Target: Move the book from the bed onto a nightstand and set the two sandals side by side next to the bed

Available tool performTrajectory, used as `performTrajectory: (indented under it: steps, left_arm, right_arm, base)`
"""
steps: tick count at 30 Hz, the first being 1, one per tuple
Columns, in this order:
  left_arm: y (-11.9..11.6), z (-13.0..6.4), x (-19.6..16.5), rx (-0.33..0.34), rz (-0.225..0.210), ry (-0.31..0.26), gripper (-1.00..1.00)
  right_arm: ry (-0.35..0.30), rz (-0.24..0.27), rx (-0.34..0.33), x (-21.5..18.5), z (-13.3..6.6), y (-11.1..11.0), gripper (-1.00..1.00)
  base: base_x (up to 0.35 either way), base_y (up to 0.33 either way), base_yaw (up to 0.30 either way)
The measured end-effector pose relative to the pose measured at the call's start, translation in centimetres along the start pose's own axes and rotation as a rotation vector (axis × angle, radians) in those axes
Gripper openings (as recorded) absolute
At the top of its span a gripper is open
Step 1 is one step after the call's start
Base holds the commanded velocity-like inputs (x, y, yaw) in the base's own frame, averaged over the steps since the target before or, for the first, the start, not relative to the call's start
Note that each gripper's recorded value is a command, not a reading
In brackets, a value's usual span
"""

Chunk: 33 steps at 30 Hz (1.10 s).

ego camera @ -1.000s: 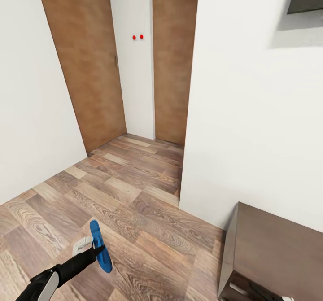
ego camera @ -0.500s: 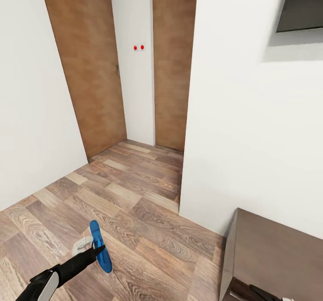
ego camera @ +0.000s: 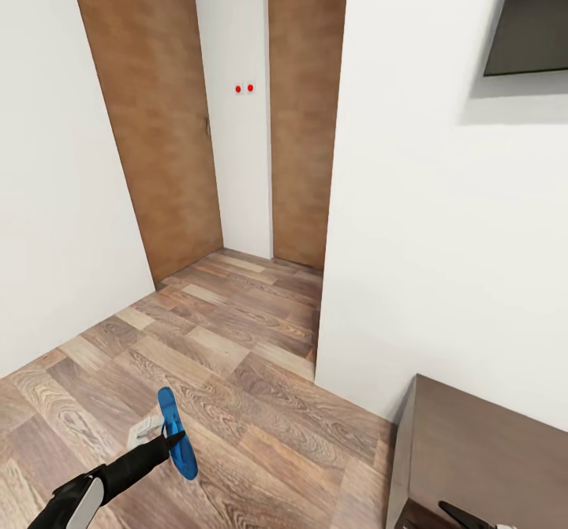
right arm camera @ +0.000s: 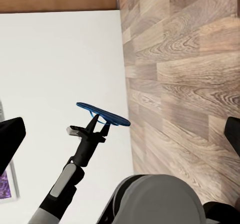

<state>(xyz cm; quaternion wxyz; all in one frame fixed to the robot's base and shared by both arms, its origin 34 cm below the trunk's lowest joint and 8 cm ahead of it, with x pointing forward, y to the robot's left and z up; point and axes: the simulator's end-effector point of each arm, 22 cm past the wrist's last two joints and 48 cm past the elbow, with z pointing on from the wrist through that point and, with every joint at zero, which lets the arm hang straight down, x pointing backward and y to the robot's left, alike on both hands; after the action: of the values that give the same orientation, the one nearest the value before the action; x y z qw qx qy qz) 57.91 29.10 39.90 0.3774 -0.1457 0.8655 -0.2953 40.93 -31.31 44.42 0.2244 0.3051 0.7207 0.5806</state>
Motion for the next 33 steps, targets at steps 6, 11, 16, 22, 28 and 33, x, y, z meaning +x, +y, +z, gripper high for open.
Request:
performTrajectory:
  steps: [6,11,16,22,28,33]
  left_arm:
    - [-0.9,-0.5,-0.9,0.000,0.000,0.000,-1.00]
    - [-1.6,-0.9,-1.7,0.001,0.000,0.000,-1.00]
    - [-2.3,-1.2,-2.5,0.001,-0.001,0.001,-1.00]
    - [-3.1,-1.7,-3.4,0.000,0.000,0.001,-1.00]
    - [-3.9,-2.2,-4.3,0.001,0.001,0.003,-1.00]
    - [-4.6,-2.6,-5.0,0.002,0.004,0.006,-1.00]
  right_arm:
    - [0.001,0.000,0.001,-0.2,-0.1,1.3,1.00]
    - [0.001,0.000,0.001,-0.3,-0.1,2.5,1.00]
    - [0.001,0.000,0.002,-0.5,-0.2,3.6,1.00]
    - [0.001,0.000,0.003,-0.6,-0.3,4.8,1.00]
    - [0.001,0.001,0.005,-0.8,-0.4,6.1,1.00]
    - [0.001,0.001,0.006,-0.9,-0.5,7.2,1.00]
  base:
    - [0.000,0.000,0.134]
    - [0.000,0.000,0.271]
    - [0.000,0.000,0.289]
    - [0.000,0.000,0.292]
    - [0.000,0.000,0.292]
    - [0.000,0.000,0.292]
